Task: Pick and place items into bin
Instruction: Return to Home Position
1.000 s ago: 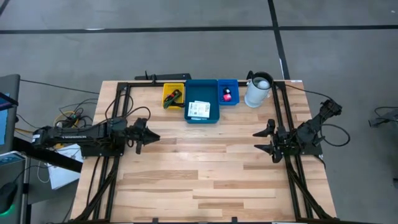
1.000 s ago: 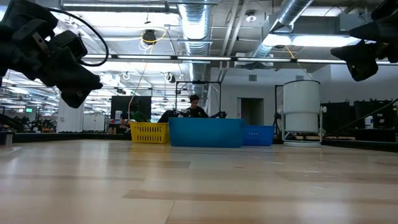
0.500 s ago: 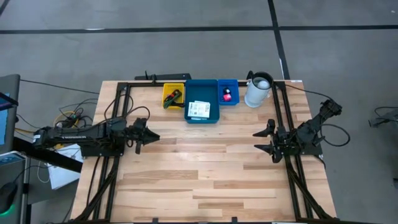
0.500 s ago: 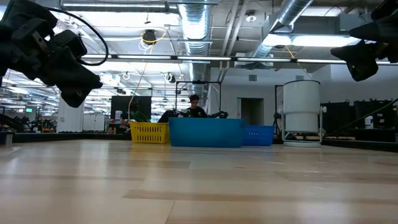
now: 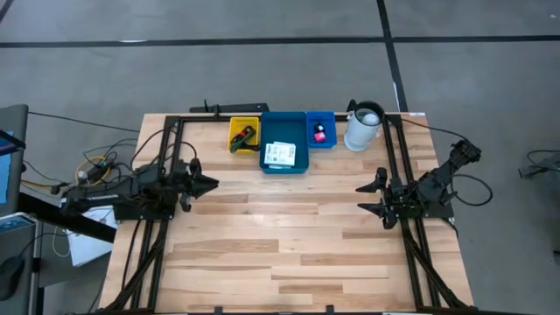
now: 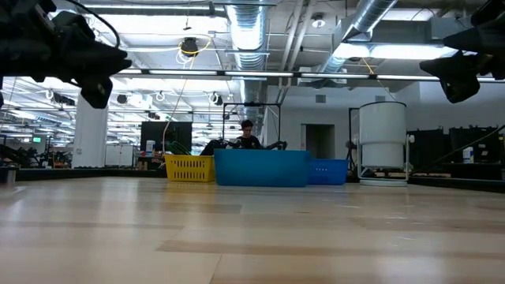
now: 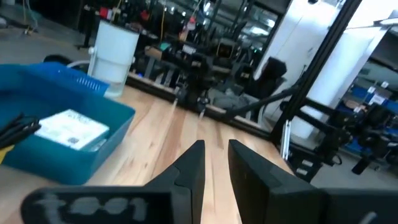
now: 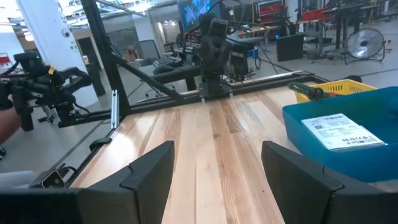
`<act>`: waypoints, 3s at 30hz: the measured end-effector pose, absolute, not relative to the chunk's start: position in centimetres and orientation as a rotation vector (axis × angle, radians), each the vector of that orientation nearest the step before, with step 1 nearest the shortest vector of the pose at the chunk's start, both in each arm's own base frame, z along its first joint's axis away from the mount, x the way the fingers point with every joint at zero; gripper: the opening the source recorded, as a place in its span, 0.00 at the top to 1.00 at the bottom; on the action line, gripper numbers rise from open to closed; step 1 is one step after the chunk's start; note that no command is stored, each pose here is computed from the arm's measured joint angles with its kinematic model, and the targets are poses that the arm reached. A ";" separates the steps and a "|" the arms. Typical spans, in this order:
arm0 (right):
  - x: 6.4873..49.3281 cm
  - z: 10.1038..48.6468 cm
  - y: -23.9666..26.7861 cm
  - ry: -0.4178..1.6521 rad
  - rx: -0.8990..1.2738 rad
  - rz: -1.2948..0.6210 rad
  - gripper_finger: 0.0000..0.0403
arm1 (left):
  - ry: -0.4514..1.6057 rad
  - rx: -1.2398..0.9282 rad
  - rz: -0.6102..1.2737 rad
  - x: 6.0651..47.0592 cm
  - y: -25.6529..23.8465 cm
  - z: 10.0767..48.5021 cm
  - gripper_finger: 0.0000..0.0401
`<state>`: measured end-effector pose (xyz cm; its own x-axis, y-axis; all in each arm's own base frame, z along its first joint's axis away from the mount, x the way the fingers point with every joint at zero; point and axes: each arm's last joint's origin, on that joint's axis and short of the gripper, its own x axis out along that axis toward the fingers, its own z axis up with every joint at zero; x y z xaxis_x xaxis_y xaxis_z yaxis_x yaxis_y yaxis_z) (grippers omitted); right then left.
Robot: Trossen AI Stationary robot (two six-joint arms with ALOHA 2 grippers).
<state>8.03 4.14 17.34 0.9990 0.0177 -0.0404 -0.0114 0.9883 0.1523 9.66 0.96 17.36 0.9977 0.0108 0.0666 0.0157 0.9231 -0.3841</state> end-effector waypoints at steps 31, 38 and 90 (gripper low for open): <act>8.0 17.3 4.1 0.042 0.152 0.014 0.42 | -0.025 -0.401 0.013 9.7 1.0 17.0 0.85; 8.0 17.3 4.1 0.042 0.152 0.014 0.42 | -0.025 -0.401 0.013 9.7 1.0 17.0 0.85; 8.0 17.3 4.1 0.042 0.152 0.015 0.42 | -0.024 -0.401 0.012 9.8 1.0 17.0 0.85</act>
<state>8.03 4.15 17.32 0.9990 0.0179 -0.0410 -0.0114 0.9883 0.1519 9.75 0.98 17.03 0.9997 0.0164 0.0208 -0.0070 0.9207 -0.3902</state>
